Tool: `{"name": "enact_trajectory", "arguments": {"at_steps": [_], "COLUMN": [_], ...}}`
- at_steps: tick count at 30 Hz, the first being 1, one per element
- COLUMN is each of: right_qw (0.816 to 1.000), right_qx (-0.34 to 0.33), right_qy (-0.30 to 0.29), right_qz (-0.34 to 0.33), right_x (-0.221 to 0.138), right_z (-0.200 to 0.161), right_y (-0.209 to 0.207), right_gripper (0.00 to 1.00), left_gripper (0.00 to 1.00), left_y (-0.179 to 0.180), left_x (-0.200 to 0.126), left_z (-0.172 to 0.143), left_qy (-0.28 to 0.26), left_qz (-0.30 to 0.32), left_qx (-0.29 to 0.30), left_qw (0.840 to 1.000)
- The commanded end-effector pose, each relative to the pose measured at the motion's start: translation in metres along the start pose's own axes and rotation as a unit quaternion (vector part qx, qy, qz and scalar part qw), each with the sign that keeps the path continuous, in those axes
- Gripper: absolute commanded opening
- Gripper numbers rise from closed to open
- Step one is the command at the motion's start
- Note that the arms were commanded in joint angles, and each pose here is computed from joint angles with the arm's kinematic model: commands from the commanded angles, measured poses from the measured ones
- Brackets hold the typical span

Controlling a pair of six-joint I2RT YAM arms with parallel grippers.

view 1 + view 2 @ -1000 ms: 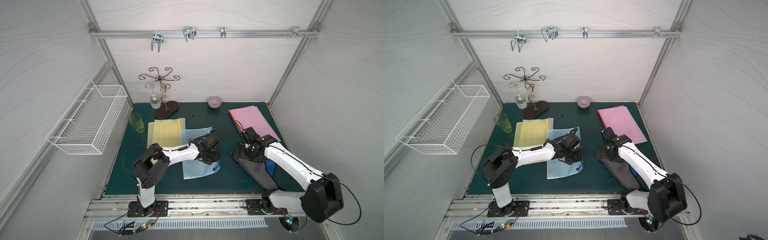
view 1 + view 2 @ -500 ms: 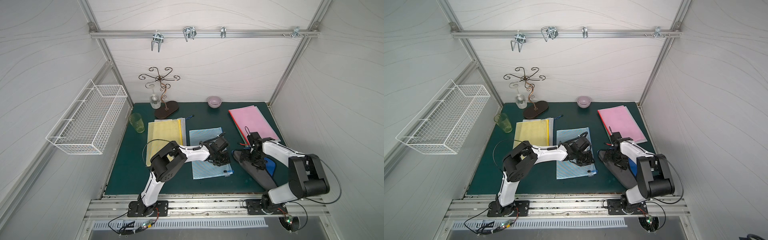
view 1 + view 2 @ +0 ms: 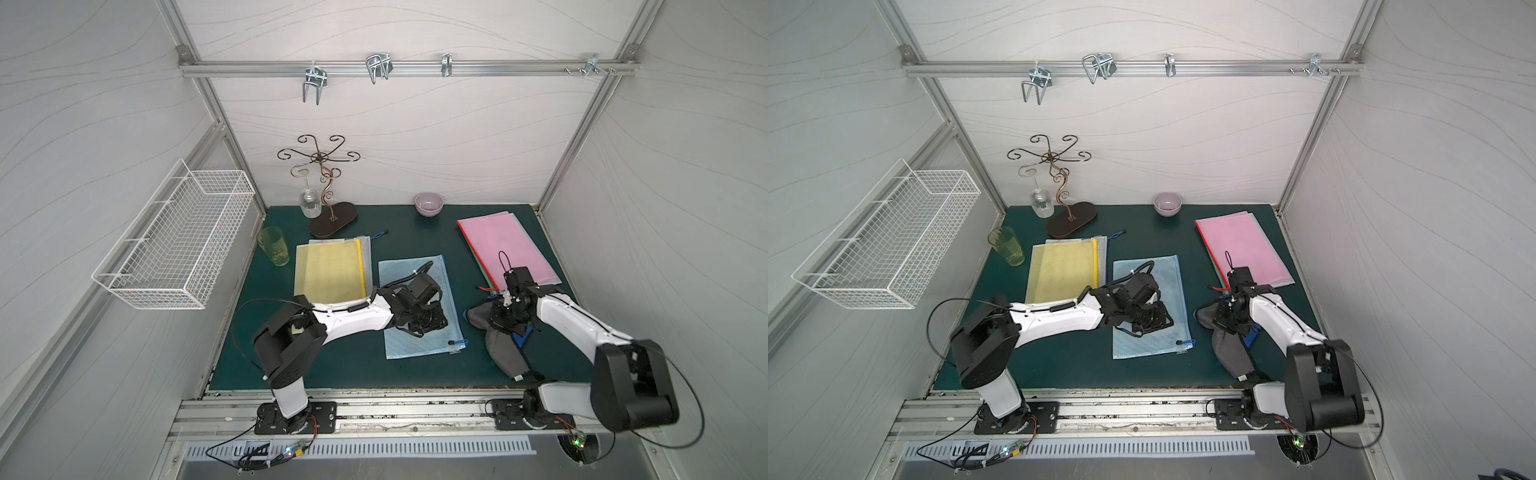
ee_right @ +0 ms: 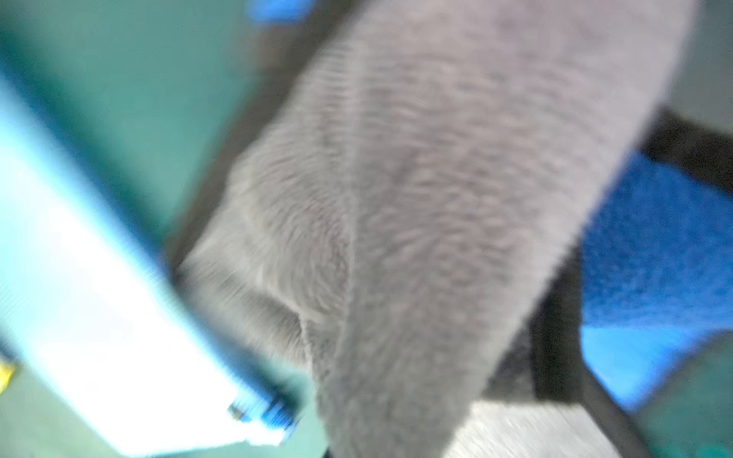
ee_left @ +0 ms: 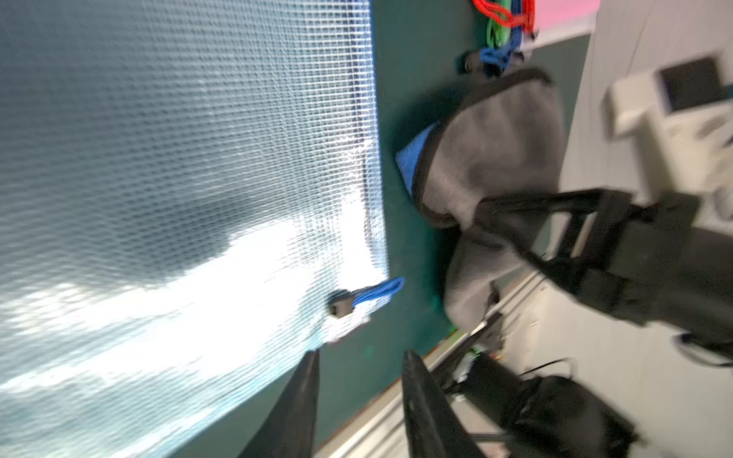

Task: Wipe the document bag
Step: Pick up the cleaning item at the center of the board, then wipe the dirt from the document bag.

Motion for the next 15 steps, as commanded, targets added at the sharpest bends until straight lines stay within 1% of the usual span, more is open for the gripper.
{"name": "enact_trajectory", "arguments": {"at_steps": [1,3,5,7,8,9,11,15], "right_qw": [0.995,0.990,0.984,0.977,0.973,0.969,0.962,0.948], "right_qx": [-0.079,-0.114,-0.155,-0.191,-0.203,-0.209,-0.212,-0.219], "right_qy": [-0.025,-0.007,0.022,0.037,0.046,0.062,0.090,0.153], "right_qz": [0.053,0.078,0.089,0.091,0.103,0.120,0.146,0.173], "right_x": [-0.040,-0.044,-0.039,-0.028,-0.022,-0.015,0.004,0.055], "right_z": [-0.013,-0.017,-0.022,-0.027,-0.029,-0.031,-0.032,-0.034], "right_y": [0.038,0.061,0.087,0.112,0.126,0.137,0.158,0.192], "right_gripper": [0.00,0.00,0.00,0.00,0.00,0.00,0.00,0.00], "left_gripper": [0.27,0.21,0.15,0.12,0.07,0.04,0.03,0.00], "left_y": [0.043,0.061,0.077,0.089,0.095,0.101,0.109,0.122], "left_x": [-0.011,-0.012,-0.008,0.000,0.004,0.007,0.009,0.008], "left_z": [-0.009,-0.013,-0.014,-0.016,-0.017,-0.018,-0.020,-0.022], "left_qy": [-0.002,-0.001,0.009,0.021,0.029,0.033,0.035,0.030], "left_qz": [0.058,0.067,0.071,0.074,0.076,0.078,0.082,0.094], "left_qx": [-0.046,-0.068,-0.090,-0.106,-0.116,-0.126,-0.143,-0.166], "left_qw": [0.997,0.995,0.993,0.991,0.990,0.988,0.986,0.981]}}
Point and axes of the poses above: each gripper's point midway between its finger pads, its own x axis out along the fingers, its own y axis along the line the jaws close on, z = x × y, the point moved 7 cm from there along -x, back along the fingers
